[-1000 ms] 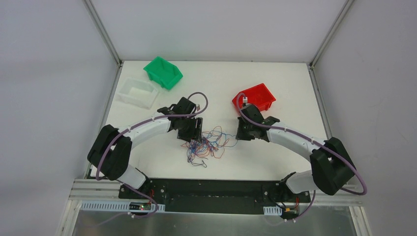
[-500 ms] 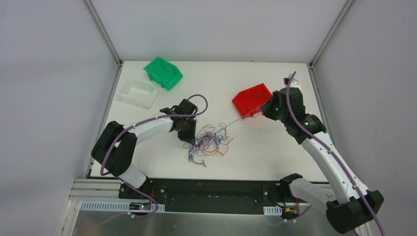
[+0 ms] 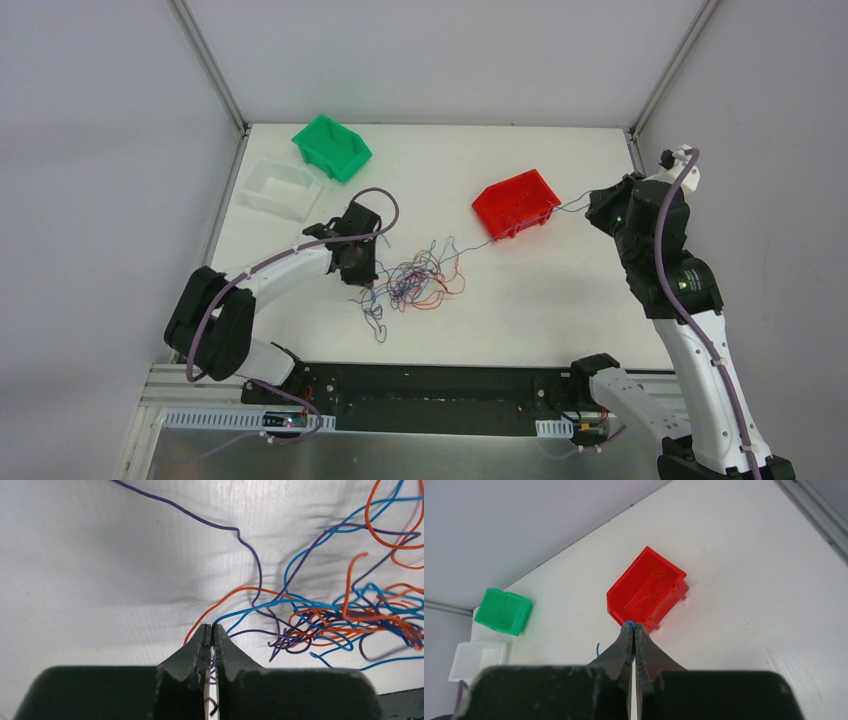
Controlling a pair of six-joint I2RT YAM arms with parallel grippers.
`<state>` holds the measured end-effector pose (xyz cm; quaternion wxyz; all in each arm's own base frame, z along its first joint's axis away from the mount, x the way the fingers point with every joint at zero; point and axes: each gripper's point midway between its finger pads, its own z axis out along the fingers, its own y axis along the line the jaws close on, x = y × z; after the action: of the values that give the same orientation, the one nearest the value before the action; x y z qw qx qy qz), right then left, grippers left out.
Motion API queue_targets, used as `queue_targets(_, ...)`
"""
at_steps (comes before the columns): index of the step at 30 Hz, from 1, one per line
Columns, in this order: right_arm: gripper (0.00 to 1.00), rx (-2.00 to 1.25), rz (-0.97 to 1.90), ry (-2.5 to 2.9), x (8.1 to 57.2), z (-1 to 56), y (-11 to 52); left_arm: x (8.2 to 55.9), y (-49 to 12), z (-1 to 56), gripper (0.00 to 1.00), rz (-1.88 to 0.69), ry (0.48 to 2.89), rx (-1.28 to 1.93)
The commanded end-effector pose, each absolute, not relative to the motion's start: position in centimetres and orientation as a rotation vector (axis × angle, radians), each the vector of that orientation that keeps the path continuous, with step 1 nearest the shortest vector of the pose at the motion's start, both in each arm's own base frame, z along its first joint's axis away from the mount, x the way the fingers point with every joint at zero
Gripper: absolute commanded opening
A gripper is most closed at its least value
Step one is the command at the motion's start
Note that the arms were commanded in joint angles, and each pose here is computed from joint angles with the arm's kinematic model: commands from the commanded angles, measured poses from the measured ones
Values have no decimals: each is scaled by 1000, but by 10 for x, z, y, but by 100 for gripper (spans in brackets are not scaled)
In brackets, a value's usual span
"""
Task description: Untangle the cables
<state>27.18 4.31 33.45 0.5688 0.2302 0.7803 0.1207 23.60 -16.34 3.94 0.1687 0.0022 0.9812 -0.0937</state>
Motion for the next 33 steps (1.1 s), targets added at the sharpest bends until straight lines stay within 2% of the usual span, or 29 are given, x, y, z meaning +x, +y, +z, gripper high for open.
queue_targets(1,0,603,140,1720,264,362,9,241,-130,58,5,-121,2704,-115)
queue_targets(6,0,567,164,1790,267,344,19,243,-115,76,6,-119,2617,-193)
queue_targets(17,2,391,412,2225,251,214,86,245,-129,115,8,-291,2498,-153)
queue_targets(18,5,384,421,2249,248,206,88,246,-129,117,9,-295,2492,-153)
queue_targets(19,17,375,432,2272,245,198,90,246,-129,118,10,-297,2486,-152)
queue_targets(20,35,357,459,2294,241,192,95,246,-130,120,12,-301,2482,-152)
queue_targets(21,49,331,490,2318,238,188,100,247,-131,121,13,-308,2478,-150)
queue_targets(22,55,318,503,2338,236,183,104,248,-133,123,15,-322,2473,-146)
queue_targets(26,60,244,518,2394,236,171,117,250,-145,127,21,-394,2466,-120)
queue_targets(33,62,14,492,2446,244,157,164,248,-156,131,36,-437,2463,-58)
